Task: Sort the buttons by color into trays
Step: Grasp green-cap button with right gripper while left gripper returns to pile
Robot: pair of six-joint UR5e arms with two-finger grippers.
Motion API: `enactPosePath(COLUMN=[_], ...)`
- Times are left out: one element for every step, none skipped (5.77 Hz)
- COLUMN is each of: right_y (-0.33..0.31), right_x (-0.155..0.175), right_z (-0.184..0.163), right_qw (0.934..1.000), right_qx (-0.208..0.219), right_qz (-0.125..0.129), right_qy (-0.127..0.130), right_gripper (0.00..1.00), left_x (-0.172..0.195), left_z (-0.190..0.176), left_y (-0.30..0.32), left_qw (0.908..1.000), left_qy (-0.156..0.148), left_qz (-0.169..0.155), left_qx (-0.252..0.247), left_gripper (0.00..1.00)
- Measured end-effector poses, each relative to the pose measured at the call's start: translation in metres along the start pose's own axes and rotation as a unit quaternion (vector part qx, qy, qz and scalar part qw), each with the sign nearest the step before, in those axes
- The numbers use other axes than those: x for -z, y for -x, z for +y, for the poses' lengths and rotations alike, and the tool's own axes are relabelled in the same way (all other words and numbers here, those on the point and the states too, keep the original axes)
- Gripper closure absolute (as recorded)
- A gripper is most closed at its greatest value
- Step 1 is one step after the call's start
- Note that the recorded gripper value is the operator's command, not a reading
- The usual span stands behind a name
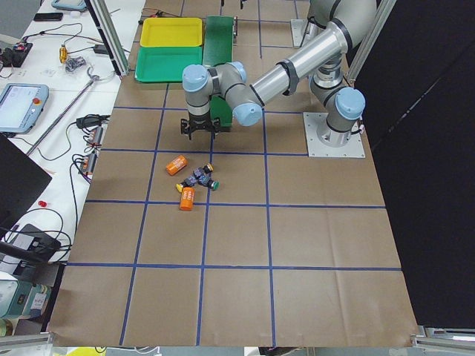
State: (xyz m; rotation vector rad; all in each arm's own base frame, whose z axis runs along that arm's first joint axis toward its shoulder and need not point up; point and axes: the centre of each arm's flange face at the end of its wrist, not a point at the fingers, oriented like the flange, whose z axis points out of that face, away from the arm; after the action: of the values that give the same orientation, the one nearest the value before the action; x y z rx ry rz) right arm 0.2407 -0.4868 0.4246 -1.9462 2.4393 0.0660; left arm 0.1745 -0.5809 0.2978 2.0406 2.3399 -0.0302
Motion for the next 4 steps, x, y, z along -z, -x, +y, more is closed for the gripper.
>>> enactPosePath(right_y=[-0.009, -0.019, -0.022, -0.021], right_x=[-0.01, -0.018, -0.027, -0.04], right_z=[-0.004, -0.009, -0.011, -0.014], right_qw=[0.998, 0.9918, 0.9885, 0.9872], right_qx=[0.062, 0.124, 0.148, 0.154], right_qz=[0.013, 0.029, 0.032, 0.038], right_qy=[-0.004, -0.009, -0.01, -0.014], right_gripper=[0.0, 0.0, 0.0, 0.0], left_x=[-0.006, -0.02, -0.036, -0.054], left_z=[0.041, 0.076, 0.099, 0.113], left_y=[0.015, 0.028, 0.039, 0.047], left_qw=[0.9999, 0.9999, 0.9997, 0.9991], left_qy=[0.002, 0.004, 0.01, 0.014], left_qz=[-0.004, -0.008, -0.016, -0.02], left_qx=[0.016, 0.006, -0.016, -0.035], left_gripper=[0.02, 0.04, 0.04, 0.04])
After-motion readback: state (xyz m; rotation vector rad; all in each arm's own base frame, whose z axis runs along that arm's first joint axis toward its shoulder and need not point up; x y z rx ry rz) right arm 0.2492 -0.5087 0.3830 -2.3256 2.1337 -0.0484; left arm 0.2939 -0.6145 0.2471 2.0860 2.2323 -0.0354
